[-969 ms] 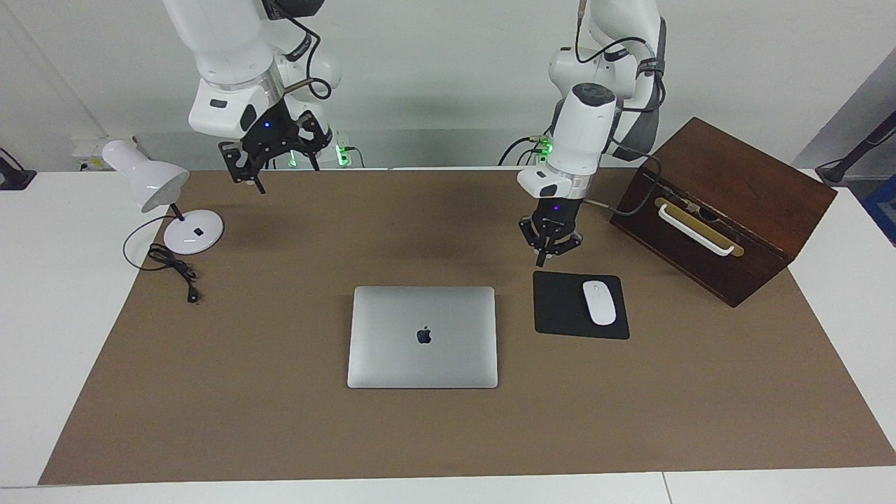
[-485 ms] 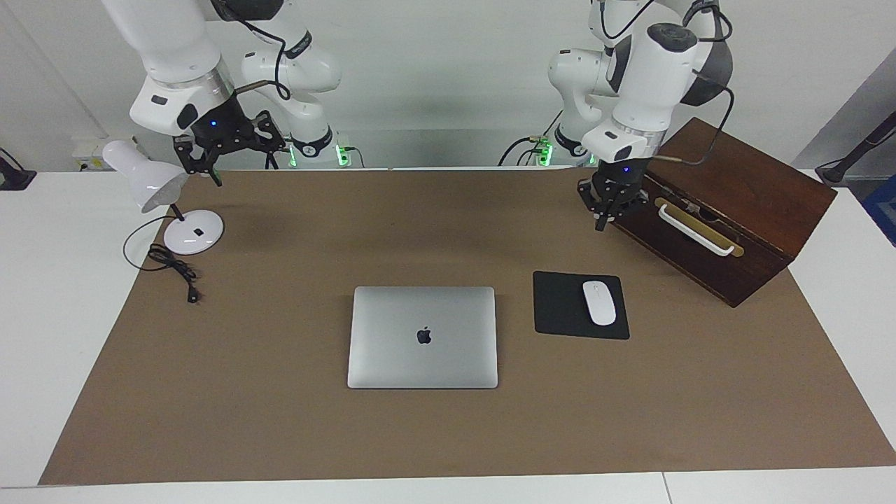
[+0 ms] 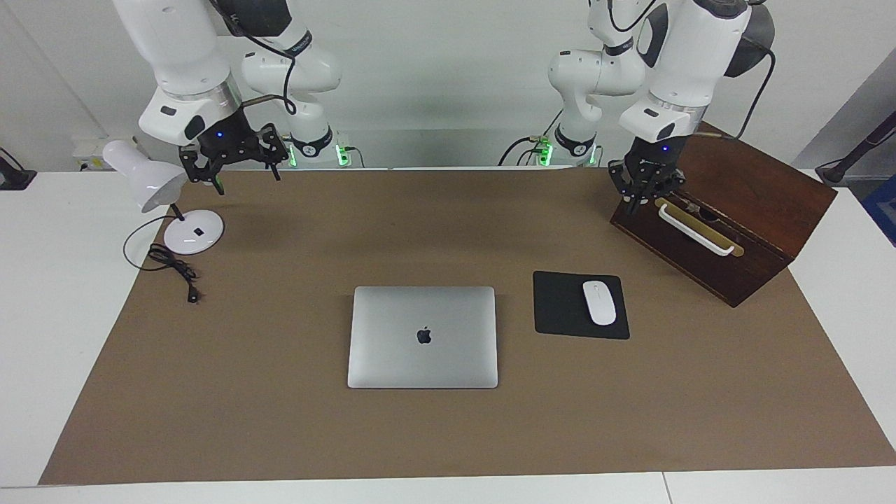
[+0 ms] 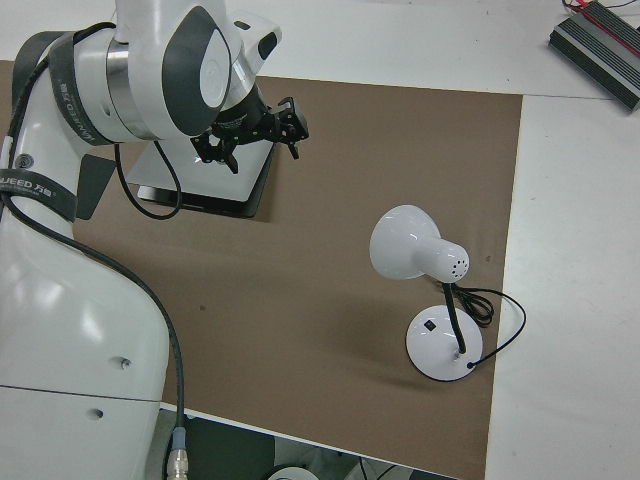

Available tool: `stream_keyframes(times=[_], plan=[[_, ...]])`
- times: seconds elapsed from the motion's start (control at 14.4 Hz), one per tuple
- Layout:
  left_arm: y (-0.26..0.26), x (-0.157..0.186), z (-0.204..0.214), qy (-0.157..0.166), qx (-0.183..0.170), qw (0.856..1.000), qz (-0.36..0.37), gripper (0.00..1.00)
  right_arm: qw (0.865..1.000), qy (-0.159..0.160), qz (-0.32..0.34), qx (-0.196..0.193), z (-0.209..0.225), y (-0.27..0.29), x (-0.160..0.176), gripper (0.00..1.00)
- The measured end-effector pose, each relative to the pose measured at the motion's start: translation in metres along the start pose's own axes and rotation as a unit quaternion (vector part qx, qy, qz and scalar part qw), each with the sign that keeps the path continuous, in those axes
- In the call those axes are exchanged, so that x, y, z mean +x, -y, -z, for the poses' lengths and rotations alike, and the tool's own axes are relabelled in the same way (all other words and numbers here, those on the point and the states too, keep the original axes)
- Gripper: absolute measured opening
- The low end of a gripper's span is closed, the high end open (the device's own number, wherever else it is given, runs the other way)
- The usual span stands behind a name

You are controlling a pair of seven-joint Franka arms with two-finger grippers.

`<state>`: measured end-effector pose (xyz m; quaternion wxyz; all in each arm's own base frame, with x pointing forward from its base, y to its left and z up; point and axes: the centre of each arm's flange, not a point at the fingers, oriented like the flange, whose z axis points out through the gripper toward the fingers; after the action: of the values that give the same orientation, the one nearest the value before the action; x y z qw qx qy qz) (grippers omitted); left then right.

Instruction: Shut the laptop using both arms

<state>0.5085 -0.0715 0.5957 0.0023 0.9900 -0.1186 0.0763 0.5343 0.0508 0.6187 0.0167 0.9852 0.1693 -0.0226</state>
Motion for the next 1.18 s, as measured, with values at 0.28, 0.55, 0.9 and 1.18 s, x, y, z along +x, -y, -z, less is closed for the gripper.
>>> stream_keyframes(times=[0.28, 0.55, 0.9, 1.18], plan=[[0.045, -0.011, 0.023, 0.029, 0.001, 0.999, 0.023, 1.00, 1.000, -0.009, -0.009, -0.002, -0.003, -0.003, 0.006, 1.00], [0.061, -0.016, 0.054, 0.037, 0.001, 0.999, 0.039, 1.00, 1.000, -0.008, -0.021, -0.002, -0.005, -0.003, 0.007, 1.00], [0.083, -0.009, 0.070, 0.057, -0.002, 0.997, 0.058, 1.00, 0.999, -0.007, -0.034, -0.002, -0.005, -0.008, 0.006, 1.00], [0.098, -0.004, 0.055, 0.069, -0.004, 0.995, 0.070, 1.00, 0.999, -0.007, -0.040, -0.002, -0.005, -0.009, 0.005, 1.00]])
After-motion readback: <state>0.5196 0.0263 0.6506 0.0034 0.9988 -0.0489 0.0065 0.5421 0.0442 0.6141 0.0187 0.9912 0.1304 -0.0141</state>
